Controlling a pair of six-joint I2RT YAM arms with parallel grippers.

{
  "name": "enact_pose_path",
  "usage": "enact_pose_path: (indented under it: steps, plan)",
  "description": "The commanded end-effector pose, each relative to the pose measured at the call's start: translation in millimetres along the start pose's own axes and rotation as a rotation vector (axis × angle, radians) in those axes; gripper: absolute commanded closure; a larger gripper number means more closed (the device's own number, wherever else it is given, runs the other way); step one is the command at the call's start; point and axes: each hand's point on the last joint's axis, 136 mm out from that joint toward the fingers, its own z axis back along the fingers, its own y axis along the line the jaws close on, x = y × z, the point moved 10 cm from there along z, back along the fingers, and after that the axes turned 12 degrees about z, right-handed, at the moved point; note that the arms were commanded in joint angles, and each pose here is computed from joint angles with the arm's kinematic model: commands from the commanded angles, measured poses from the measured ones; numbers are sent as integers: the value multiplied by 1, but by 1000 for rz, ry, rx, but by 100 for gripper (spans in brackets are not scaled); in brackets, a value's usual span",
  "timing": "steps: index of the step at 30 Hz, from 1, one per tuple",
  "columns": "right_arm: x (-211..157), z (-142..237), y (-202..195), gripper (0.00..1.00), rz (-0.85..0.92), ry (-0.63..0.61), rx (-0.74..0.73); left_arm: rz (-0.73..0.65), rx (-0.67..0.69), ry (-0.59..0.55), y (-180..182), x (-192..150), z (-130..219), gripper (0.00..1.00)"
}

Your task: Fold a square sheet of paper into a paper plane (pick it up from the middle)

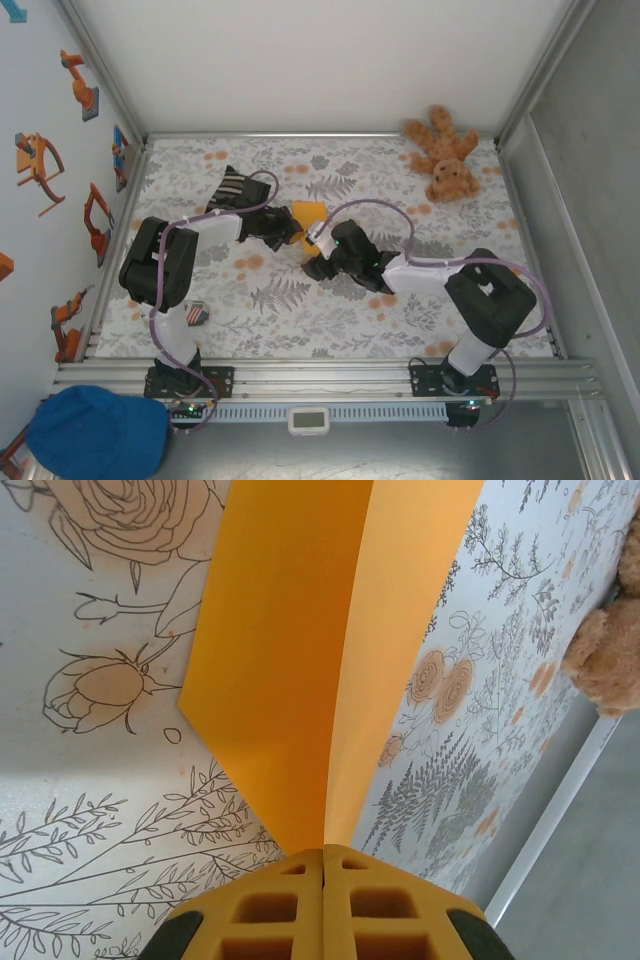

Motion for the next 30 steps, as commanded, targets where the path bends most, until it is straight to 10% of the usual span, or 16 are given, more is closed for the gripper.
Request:
enact_pose_path:
  steps: [1,9,30]
  plan:
    - [3,-11,-4,34,138,-5,-103,31,13,13,1,3,-1,100]
    - [-5,-28,-10,38,225,16,-193,37,16,27,2,3,-3,100]
    - [1,-21,-6,94,196,-8,-120,37,42,30,8,3,-1,90]
